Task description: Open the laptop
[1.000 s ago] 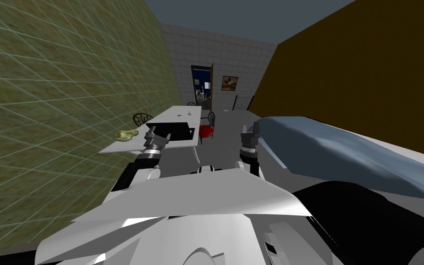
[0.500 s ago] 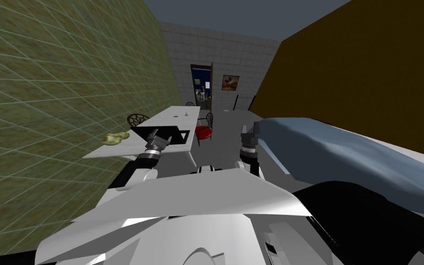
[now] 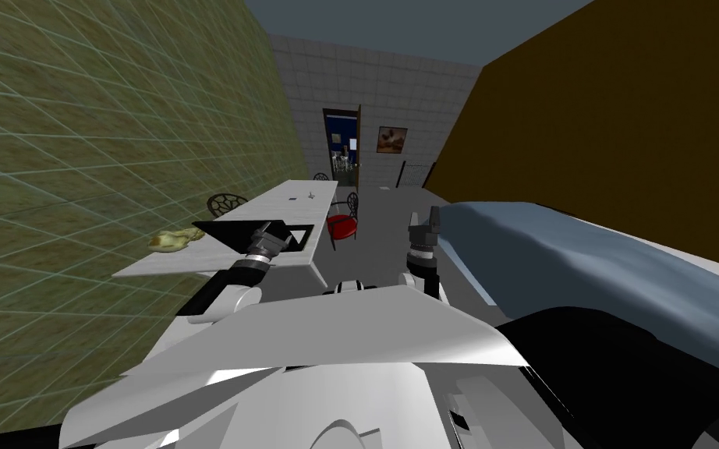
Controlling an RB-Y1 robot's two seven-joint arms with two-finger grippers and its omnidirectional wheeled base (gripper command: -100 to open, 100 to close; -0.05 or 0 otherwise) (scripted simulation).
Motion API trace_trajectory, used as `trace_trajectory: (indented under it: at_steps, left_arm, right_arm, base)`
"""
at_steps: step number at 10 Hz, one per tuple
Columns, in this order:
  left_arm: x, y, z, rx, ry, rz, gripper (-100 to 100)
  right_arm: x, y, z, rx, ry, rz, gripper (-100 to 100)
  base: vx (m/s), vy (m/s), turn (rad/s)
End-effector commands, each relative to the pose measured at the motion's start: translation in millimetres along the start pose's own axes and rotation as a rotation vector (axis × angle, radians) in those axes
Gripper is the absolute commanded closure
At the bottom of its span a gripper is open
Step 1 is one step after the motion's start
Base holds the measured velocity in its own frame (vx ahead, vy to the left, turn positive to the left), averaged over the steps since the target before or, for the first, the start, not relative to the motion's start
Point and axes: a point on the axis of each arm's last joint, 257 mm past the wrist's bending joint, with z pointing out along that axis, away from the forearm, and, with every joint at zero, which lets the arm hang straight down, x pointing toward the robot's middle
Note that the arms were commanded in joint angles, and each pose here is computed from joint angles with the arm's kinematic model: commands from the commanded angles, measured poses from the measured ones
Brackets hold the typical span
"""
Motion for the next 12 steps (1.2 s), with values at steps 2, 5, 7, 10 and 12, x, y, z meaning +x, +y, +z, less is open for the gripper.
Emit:
trace_trajectory:
  at_steps: [2,5,7,10,12]
  left_arm:
    - [1.9,-2.8,-1.7,-0.002,0.001,0.002,-100]
    - [0.0,-8.3,-6.0,-0.030,-0.008,0.001,100]
    - [-2.8,-9.7,-10.9,-0.067,-0.020,-0.001,100]
    - [-3.0,-17.1,-20.9,-0.118,-0.031,-0.004,100]
    - [-3.2,-18.3,-26.4,-0.151,-0.041,-0.004,100]
  right_arm:
    - [-0.1,0.0,0.0,0.000,0.000,0.000,0]
    - [0.0,0.0,0.0,0.000,0.000,0.000,0]
    - [0.0,0.0,0.0,0.000,0.000,0.000,0]
    - [0.0,0.0,0.0,0.000,0.000,0.000,0]
    - [0.0,0.0,0.0,0.000,0.000,0.000,0]
  base:
    - [0.103,-0.029,0.008]
    - [0.053,-0.001,0.019]
    - [0.076,-0.023,0.027]
    - [0.077,-0.015,0.018]
    - [0.084,-0.020,0.018]
